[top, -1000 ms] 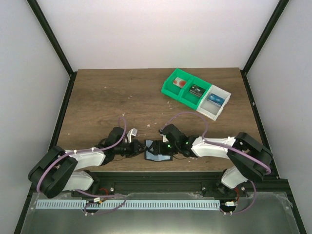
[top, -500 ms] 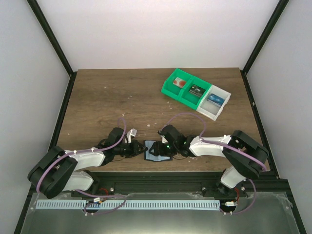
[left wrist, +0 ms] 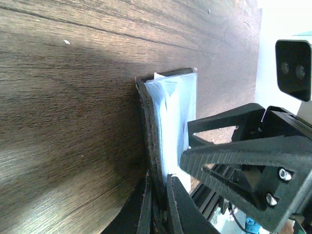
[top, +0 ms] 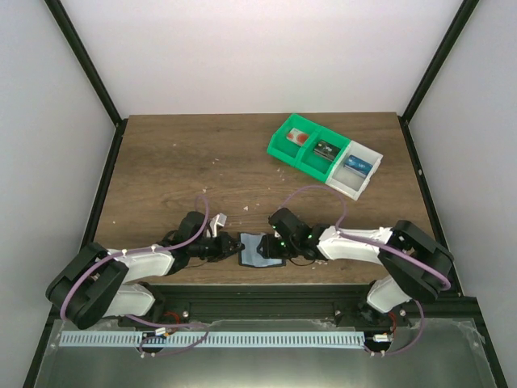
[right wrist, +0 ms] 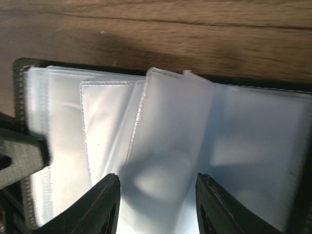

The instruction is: Take the credit cards out of the card holder

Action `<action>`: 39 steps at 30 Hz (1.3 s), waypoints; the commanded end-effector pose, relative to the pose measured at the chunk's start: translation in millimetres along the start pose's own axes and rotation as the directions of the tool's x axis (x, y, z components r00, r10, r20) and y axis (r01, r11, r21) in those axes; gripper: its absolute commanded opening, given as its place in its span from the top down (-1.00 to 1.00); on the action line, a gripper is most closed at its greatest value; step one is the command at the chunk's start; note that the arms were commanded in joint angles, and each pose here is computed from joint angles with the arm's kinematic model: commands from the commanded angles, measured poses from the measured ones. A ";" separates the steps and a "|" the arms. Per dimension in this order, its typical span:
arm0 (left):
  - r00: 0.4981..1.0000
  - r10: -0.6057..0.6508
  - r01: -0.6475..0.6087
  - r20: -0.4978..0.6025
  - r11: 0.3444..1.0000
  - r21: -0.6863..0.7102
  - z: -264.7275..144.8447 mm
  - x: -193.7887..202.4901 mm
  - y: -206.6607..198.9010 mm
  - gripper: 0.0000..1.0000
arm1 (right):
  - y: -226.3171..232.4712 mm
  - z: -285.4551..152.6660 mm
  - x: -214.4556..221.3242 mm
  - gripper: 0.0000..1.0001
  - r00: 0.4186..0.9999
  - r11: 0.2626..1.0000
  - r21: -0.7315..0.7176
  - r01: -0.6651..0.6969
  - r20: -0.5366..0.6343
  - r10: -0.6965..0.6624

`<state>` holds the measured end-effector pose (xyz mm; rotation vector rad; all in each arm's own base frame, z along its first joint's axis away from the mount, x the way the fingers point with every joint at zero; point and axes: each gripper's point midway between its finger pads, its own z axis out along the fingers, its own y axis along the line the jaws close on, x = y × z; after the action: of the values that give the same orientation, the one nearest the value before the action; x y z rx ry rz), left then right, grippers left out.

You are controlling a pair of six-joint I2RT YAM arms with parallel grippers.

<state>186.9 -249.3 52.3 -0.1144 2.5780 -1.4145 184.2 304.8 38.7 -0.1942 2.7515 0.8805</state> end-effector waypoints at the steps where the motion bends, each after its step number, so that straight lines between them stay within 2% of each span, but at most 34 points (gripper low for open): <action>1: 0.999 0.037 -0.037 0.014 0.999 0.022 -0.3 -5.0 -10.3 1.00 | -18.5 -13.4 -10.4 0.14 0.998 0.990 0.141 0.006 0.062 -0.015; 4: 0.999 0.044 -0.045 0.012 0.999 0.020 -0.1 -6.5 -13.2 1.00 | -27.8 -23.4 -15.6 0.21 0.995 0.980 0.201 -0.002 0.099 -0.019; 6: 0.999 0.045 -0.045 0.014 0.999 0.022 -0.4 -7.2 -14.0 1.00 | -21.8 -30.4 -19.5 0.23 0.993 0.983 0.184 0.002 0.117 -0.024; 12: 0.999 0.043 -0.043 0.011 0.999 0.020 -0.4 -5.6 -12.6 1.00 | 29.4 -45.7 -27.5 0.19 0.991 0.998 -0.030 0.054 0.127 -0.050; 16: 0.999 0.044 -0.044 0.012 0.999 0.023 -0.4 -6.6 -14.0 1.00 | 63.4 -48.7 -22.4 0.24 0.991 0.973 -0.203 0.108 0.100 -0.090; 20: 0.999 0.040 -0.041 0.015 0.999 0.018 0.3 -7.3 -13.0 1.00 | 51.2 -34.7 -19.6 -0.08 0.997 0.988 -0.139 0.069 0.056 -0.061; 23: 0.999 0.031 -0.031 0.010 0.999 0.013 1.5 -6.4 -10.4 1.00 | 47.9 -30.4 -19.0 -0.21 0.998 0.991 -0.123 0.052 0.045 -0.046; 27: 1.000 0.027 -0.027 0.008 1.000 0.016 1.7 -5.1 -9.3 1.00 | 54.5 -24.1 -14.4 -0.22 0.999 0.983 -0.176 0.050 0.022 -0.046; 34: 1.000 0.026 -0.026 0.009 0.999 0.021 1.3 -5.4 -11.2 1.00 | 43.4 -2.6 -2.6 -0.30 0.997 0.989 -0.142 0.047 -0.053 -0.055; 39: 1.000 0.026 -0.027 0.012 0.999 0.030 1.2 -7.0 -14.2 1.00 | 38.5 4.2 -1.6 -0.33 0.996 0.991 -0.119 0.053 -0.065 -0.061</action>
<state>188.3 -250.7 53.4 -0.1172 2.5859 -1.4086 175.3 325.0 46.1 -0.2805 2.7787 1.0038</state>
